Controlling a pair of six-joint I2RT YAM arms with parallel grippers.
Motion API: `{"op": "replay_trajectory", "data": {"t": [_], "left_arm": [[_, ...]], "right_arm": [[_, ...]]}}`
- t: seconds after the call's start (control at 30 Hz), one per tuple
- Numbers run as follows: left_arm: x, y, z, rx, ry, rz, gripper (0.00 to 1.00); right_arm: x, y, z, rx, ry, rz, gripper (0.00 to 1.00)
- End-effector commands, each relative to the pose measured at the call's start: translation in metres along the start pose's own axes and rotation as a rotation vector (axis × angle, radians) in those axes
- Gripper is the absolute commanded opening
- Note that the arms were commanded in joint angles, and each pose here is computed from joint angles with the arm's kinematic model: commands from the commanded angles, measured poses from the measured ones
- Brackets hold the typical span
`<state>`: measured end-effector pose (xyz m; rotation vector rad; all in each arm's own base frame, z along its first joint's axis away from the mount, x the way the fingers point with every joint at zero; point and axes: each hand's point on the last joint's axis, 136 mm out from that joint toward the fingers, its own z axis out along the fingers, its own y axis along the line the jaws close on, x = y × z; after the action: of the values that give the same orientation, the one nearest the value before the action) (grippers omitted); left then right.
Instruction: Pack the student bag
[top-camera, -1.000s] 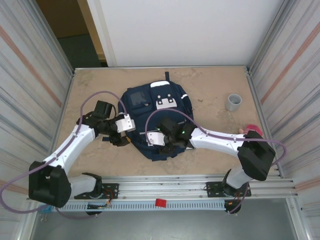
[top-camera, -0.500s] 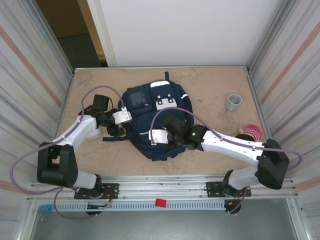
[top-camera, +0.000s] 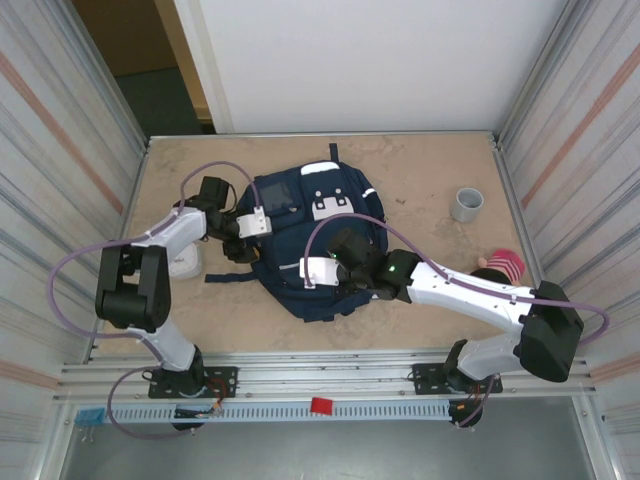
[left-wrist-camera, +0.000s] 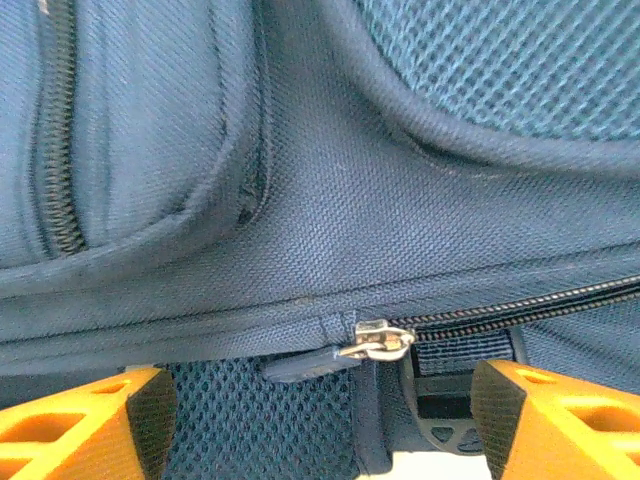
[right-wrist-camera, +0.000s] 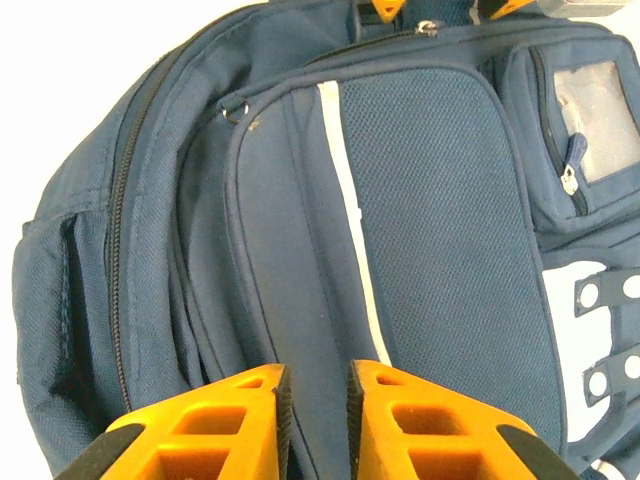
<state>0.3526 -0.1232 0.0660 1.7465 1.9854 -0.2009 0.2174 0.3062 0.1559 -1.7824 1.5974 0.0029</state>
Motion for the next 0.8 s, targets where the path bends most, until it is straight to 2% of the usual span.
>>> {"op": "replay_trajectory", "data": {"t": [0.0,0.1,0.2,0.33,0.5,0.6,0.77], "left_arm": [[-0.006,-0.007,0.004,0.067,-0.001,0.056,0.78],[-0.001,-0.012,0.009,0.109,0.018,0.045,0.69],[-0.006,-0.021,0.011,0.141,-0.002,0.052,0.56],[-0.005,-0.031,0.012,0.173,0.012,0.049,0.32],[-0.007,-0.037,0.006,0.152,-0.002,0.036,0.1],[-0.01,-0.036,-0.002,0.109,-0.01,0.034,0.02],[-0.019,-0.031,-0.018,0.017,-0.042,0.018,0.0]], "right_arm": [[0.007,0.003,0.002,-0.014,0.019,0.003,0.25],[0.009,0.002,0.002,-0.016,0.018,0.018,0.25],[0.01,0.001,0.0,-0.016,0.01,0.034,0.25],[0.01,-0.003,-0.004,-0.008,-0.014,0.074,0.25],[0.007,-0.011,-0.014,0.019,-0.08,0.189,0.29],[0.007,-0.019,-0.022,0.048,-0.113,0.36,0.33],[0.01,-0.033,-0.041,0.061,-0.163,0.903,0.45]]}}
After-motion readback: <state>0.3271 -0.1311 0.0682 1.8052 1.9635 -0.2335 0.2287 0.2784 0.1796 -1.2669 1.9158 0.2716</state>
